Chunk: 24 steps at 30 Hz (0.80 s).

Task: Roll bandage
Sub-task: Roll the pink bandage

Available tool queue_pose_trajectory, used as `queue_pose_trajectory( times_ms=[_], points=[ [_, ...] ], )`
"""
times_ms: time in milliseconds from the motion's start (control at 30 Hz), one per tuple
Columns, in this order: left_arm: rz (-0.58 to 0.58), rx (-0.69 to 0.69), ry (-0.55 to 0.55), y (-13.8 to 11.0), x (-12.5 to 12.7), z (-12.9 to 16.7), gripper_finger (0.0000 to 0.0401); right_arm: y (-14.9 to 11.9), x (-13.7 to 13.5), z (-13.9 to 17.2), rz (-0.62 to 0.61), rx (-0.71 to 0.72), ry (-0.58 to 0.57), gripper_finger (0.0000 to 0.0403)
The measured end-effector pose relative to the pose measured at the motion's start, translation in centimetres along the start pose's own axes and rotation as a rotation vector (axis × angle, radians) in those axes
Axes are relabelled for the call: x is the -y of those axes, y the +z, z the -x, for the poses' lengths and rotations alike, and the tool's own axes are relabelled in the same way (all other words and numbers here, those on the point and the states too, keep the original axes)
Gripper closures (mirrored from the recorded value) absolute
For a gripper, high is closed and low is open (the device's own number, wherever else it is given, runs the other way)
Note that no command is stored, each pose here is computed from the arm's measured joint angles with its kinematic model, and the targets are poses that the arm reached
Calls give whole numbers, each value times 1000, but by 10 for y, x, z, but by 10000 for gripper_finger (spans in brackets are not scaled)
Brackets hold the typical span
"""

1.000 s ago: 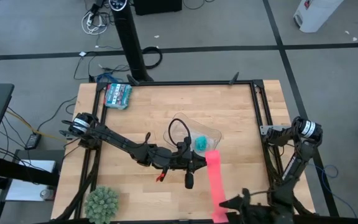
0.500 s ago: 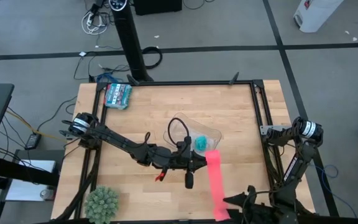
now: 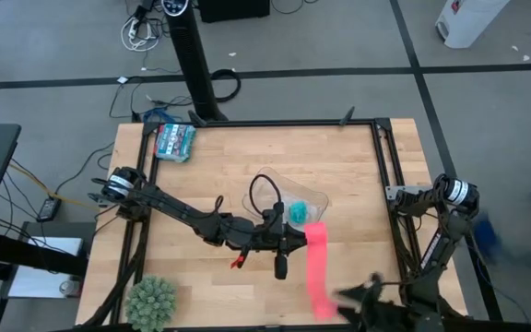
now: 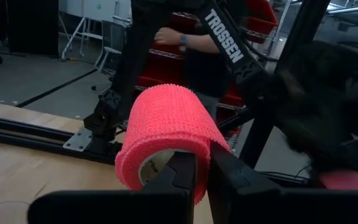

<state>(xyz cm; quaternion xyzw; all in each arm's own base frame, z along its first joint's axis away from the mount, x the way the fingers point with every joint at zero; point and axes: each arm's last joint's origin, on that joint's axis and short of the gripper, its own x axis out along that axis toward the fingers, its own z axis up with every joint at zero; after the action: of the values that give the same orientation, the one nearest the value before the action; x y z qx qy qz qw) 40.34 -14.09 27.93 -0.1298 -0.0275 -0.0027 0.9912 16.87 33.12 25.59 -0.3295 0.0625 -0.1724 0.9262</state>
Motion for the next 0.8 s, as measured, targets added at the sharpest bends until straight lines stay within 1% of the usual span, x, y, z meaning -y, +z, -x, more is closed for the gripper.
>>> queue_pose_trajectory(
  times_ms=[33, 67, 100, 133, 167, 200, 233, 267, 300, 333, 367, 400, 433, 467, 567, 633, 733, 800],
  points=[
    [0, 2, 0, 0, 0, 0, 375, 1, 2, 0, -18, -10, -15, 214],
    [1, 3, -1, 0, 0, 0, 375, 1, 1, 0, -23, 25, 36, 216],
    [2, 2, -2, 0, 0, 0, 375, 3, -3, 3, -16, 104, 150, 218],
    [2, 0, -8, 0, 0, 0, 375, 3, -7, 5, -3, 166, 241, 221],
    [1, -2, -10, 0, 0, 0, 375, 3, -8, 7, 15, 171, 249, 223],
    [1, -4, -14, 0, 0, 0, 375, 2, -6, 8, 16, 129, 183, 225],
    [1, -3, -15, 0, 0, 0, 375, 1, -2, 10, 8, 53, 72, 228],
    [2, 0, -16, 0, 1, 0, 375, 0, 0, 8, 7, 6, 5, 231],
    [3, 1, -17, 0, 1, 0, 375, 0, 1, 6, -3, 5, 5, 233],
    [3, 1, -16, 0, 1, 0, 375, -1, -2, 6, 1, 53, 75, 235],
    [2, 0, -17, 0, 1, 0, 375, 0, -6, 8, 11, 123, 180, 237],
    [2, -1, -16, 0, 1, 0, 375, 2, -9, 11, 28, 168, 241, 239],
    [2, -1, -16, 0, 1, 0, 375, 3, -9, 15, 29, 177, 250, 240],
    [1, -2, -17, 0, 1, 0, 375, 4, -7, 18, 23, 160, 223, 241],
    [2, -2, -18, 0, 1, 0, 375, 0, -1, 14, 18, 19, 21, 241],
    [2, -3, -19, 0, 1, 0, 375, 0, 1, 9, -11, 2, -1, 241],
    [4, 2, -22, 1, 1, 0, 375, 2, 2, 8, -99, 3, 1, 242],
    [10, 14, -54, 2, 2, 0, 375, -2, 2, 2, -118, -7, -13, 242]
  ],
)
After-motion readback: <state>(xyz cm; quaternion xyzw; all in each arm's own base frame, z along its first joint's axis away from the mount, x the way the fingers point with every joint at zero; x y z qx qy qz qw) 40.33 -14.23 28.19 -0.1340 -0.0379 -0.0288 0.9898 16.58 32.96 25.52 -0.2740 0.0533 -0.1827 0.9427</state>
